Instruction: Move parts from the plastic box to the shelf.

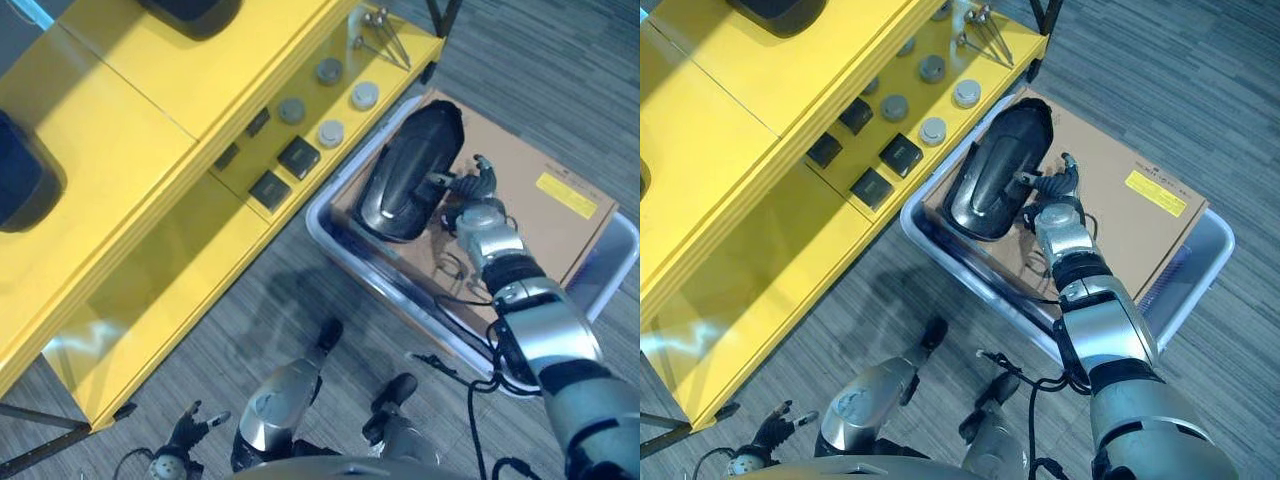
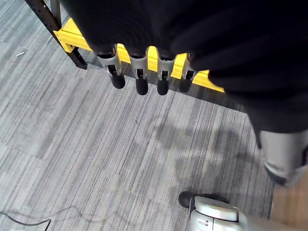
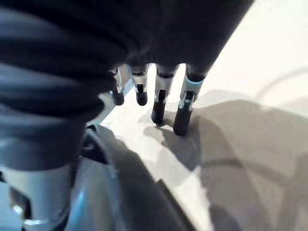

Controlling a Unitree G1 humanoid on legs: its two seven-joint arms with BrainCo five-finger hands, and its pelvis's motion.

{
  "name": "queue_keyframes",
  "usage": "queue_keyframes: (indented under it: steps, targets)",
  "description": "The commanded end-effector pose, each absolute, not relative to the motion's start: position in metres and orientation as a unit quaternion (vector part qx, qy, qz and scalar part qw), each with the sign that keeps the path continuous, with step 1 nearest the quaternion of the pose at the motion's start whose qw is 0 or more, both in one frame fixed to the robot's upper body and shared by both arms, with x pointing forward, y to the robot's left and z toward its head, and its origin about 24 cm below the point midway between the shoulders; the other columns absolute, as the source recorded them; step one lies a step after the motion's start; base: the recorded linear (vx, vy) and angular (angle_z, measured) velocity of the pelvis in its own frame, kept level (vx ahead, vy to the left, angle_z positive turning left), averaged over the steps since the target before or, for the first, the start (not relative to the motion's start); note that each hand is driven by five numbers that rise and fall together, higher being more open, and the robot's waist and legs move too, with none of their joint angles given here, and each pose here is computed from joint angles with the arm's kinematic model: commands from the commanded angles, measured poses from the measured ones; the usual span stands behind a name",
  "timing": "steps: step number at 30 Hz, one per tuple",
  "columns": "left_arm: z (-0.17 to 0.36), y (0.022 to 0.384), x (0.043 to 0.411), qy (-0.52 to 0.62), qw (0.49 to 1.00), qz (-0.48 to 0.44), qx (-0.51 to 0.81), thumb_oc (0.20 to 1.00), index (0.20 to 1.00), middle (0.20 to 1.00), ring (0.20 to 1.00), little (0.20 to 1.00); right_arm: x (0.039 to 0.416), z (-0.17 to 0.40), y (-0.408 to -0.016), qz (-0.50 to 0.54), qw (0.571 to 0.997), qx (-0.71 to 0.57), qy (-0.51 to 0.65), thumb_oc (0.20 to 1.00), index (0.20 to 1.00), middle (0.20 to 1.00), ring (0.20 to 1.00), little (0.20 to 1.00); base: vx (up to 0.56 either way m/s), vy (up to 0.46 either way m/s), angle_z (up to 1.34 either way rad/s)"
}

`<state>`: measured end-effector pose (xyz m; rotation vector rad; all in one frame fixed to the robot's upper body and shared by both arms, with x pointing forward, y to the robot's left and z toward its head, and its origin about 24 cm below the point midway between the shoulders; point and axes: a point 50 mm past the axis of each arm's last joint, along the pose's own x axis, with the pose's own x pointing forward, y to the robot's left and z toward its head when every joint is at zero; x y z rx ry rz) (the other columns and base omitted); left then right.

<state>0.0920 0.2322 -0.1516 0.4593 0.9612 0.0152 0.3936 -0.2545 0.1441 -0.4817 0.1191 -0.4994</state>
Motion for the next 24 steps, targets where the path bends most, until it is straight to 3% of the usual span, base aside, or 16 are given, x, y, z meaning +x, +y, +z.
queue_keyframes:
  steps: [1, 15, 16, 17, 24]
  targets:
    - [-0.15, 0.246, 0.08, 0.467, 0.856, 0.028, 0.218, 1.0, 1.0, 1.0, 1.0, 1.0, 0.378, 0.124, -0.28, -0.268, 0.901, -0.324, 0.102, 1.0, 1.0, 1.0, 1.0, 1.0, -0.04, -0.011, -0.06]
    - [-0.147, 0.245, 0.094, 0.449, 0.868, 0.045, 0.209, 1.0, 1.0, 1.0, 1.0, 1.0, 0.374, 0.091, -0.259, -0.239, 0.915, -0.292, 0.141, 1.0, 1.0, 1.0, 1.0, 1.0, -0.03, 0.004, -0.02]
    - [-0.146, 0.244, 0.096, 0.445, 0.87, 0.045, 0.207, 1.0, 1.0, 1.0, 1.0, 1.0, 0.375, 0.09, -0.256, -0.237, 0.913, -0.3, 0.142, 0.338, 0.338, 0.338, 0.338, 0.338, -0.04, 0.022, 0.0]
    - [-0.146, 0.244, 0.096, 0.444, 0.871, 0.045, 0.205, 1.0, 1.0, 1.0, 1.0, 1.0, 0.375, 0.089, -0.255, -0.235, 0.911, -0.306, 0.145, 0.2, 0.2, 0.2, 0.2, 0.2, -0.04, 0.023, 0.0]
    - [-0.145, 0.239, 0.103, 0.433, 0.878, 0.039, 0.203, 1.0, 1.0, 1.0, 1.0, 1.0, 0.376, 0.085, -0.246, -0.229, 0.907, -0.321, 0.147, 0.2, 0.2, 0.2, 0.2, 0.2, -0.01, 0.005, 0.0]
